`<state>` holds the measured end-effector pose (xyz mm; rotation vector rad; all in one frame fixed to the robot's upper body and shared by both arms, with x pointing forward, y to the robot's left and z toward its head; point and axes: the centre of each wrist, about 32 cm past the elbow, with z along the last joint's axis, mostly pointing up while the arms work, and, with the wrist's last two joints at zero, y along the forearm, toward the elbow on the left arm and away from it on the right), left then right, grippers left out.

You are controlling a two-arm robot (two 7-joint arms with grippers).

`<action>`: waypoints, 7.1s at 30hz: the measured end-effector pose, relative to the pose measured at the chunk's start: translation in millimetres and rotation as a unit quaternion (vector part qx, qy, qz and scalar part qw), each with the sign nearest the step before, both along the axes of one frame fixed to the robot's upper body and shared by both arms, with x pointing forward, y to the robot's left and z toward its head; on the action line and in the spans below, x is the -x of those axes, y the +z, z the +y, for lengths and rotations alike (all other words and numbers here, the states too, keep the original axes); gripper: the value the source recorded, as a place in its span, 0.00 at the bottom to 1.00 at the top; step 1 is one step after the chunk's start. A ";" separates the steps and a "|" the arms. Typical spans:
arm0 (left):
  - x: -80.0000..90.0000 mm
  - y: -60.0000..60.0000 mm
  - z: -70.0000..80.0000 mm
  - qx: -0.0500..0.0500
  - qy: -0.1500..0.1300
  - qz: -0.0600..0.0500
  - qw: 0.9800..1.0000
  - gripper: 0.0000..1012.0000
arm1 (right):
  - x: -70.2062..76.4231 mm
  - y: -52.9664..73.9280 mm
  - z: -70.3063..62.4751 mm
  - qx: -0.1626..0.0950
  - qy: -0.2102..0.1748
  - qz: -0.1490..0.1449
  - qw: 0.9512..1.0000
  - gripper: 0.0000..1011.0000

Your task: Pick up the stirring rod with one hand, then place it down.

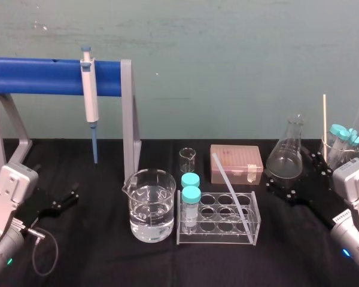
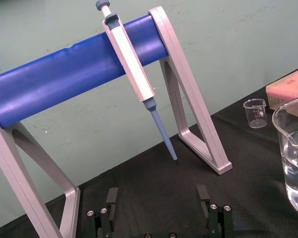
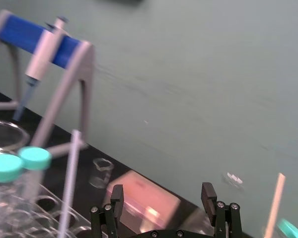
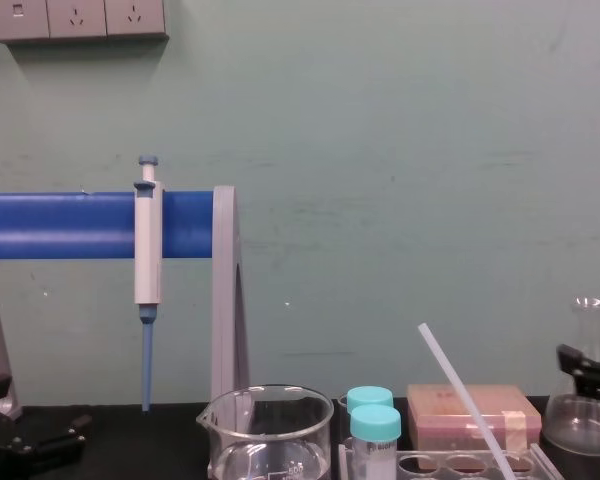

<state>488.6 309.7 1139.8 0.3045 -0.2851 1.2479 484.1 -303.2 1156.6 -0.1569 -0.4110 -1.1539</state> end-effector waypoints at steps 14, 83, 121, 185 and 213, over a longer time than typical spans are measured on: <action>0.0 0.0 0.0 0.000 0.000 0.000 1.000 0.99 | -24.0 10.0 16.9 -0.034 0.129 0.009 0.991 0.99; 0.0 0.0 0.0 0.000 0.000 0.000 1.000 0.99 | -85.7 -1.4 21.0 -0.145 0.204 0.199 0.947 0.81; 0.0 0.0 0.0 0.000 0.000 0.000 1.000 0.99 | -85.1 -0.6 20.5 -0.147 0.202 0.190 0.949 0.07; 0.0 0.0 0.0 0.000 0.000 0.000 1.000 0.99 | -63.9 -7.9 4.4 -0.158 0.116 -0.093 0.976 0.07; 0.0 0.0 0.0 0.000 0.000 0.000 1.000 0.99 | -64.2 -7.6 4.4 -0.158 0.118 -0.094 0.976 0.07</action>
